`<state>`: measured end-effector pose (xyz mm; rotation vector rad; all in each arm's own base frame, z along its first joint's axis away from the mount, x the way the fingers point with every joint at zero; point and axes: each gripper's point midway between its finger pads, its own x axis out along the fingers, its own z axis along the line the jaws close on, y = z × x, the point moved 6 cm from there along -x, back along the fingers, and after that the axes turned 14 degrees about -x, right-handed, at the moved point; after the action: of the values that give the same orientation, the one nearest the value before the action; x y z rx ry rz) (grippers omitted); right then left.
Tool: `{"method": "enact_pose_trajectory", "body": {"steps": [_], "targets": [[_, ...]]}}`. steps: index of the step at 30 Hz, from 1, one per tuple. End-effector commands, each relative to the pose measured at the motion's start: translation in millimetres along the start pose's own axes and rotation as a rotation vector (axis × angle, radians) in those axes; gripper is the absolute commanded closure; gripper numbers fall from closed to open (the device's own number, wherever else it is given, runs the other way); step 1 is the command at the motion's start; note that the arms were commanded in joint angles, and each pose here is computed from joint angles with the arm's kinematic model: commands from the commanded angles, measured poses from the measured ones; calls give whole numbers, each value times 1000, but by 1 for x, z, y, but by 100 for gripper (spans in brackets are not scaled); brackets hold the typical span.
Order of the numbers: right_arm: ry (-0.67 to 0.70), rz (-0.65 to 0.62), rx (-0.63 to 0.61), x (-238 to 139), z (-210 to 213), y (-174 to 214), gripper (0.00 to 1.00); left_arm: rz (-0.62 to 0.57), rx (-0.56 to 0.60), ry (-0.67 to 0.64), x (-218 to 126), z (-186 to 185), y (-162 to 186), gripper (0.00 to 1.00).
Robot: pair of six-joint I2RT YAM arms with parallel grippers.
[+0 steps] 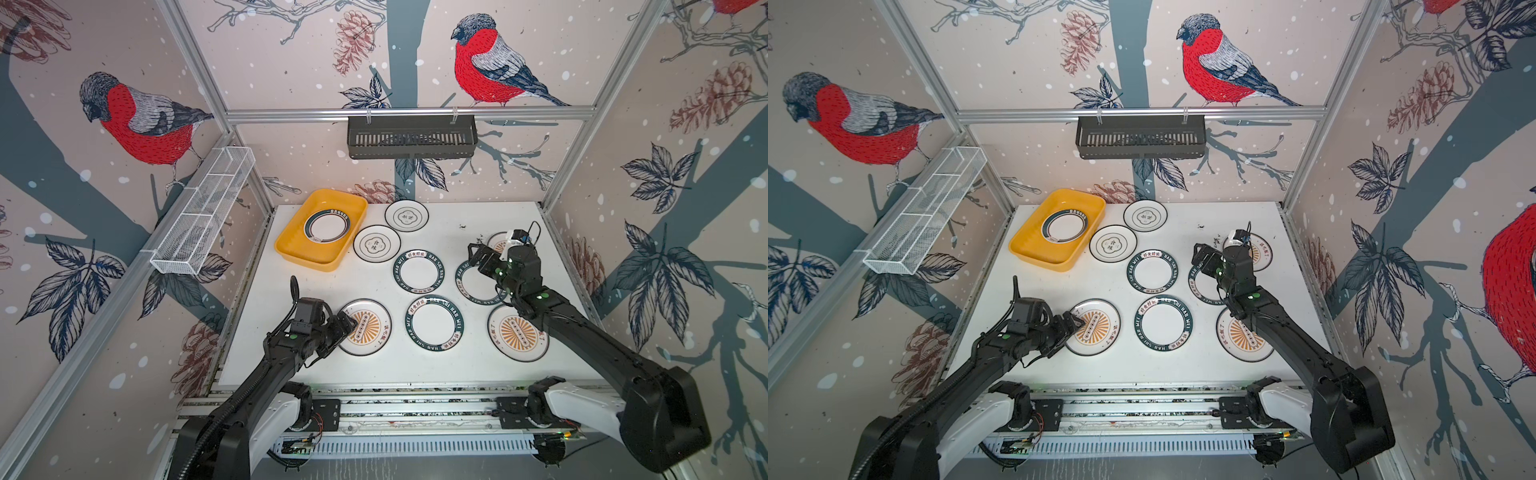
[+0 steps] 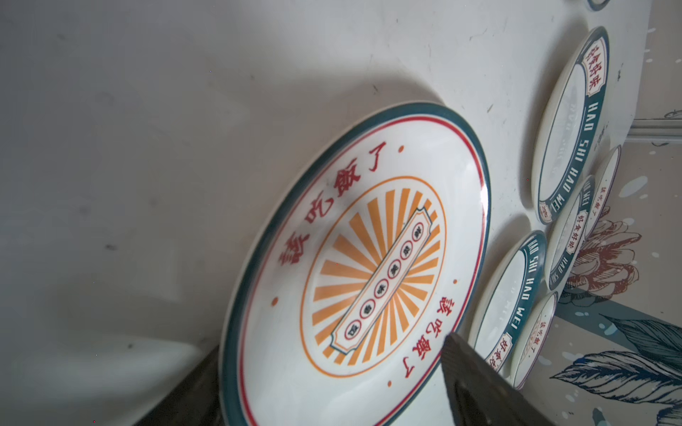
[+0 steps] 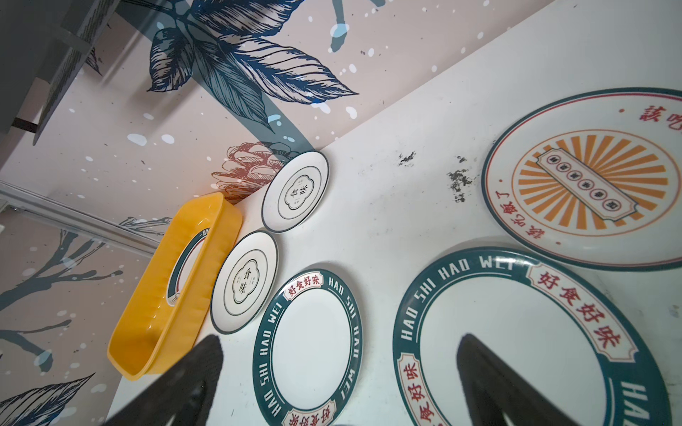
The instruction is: Place the plates into the plastic bin on the countertop
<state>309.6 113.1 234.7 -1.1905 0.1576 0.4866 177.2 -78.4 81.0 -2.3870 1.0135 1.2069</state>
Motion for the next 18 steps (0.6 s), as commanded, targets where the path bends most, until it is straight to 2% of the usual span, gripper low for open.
{"method": "enact_pose_trajectory", "body": {"steps": [1, 9, 14, 18], "targets": [[-19, -39, -5, -4, 8, -8, 0, 54, -52, -108, 2, 27, 12, 21], [-28, -56, -16, -11, 17, -10, 0, 23, -72, -97, 0, 30, 12, 35], [-23, -60, -22, -16, 19, -10, 0, 22, -119, -78, 6, 38, 14, 55], [-14, -61, -23, -17, 18, -10, 0, 1, -152, -71, 7, 42, 14, 66]]}}
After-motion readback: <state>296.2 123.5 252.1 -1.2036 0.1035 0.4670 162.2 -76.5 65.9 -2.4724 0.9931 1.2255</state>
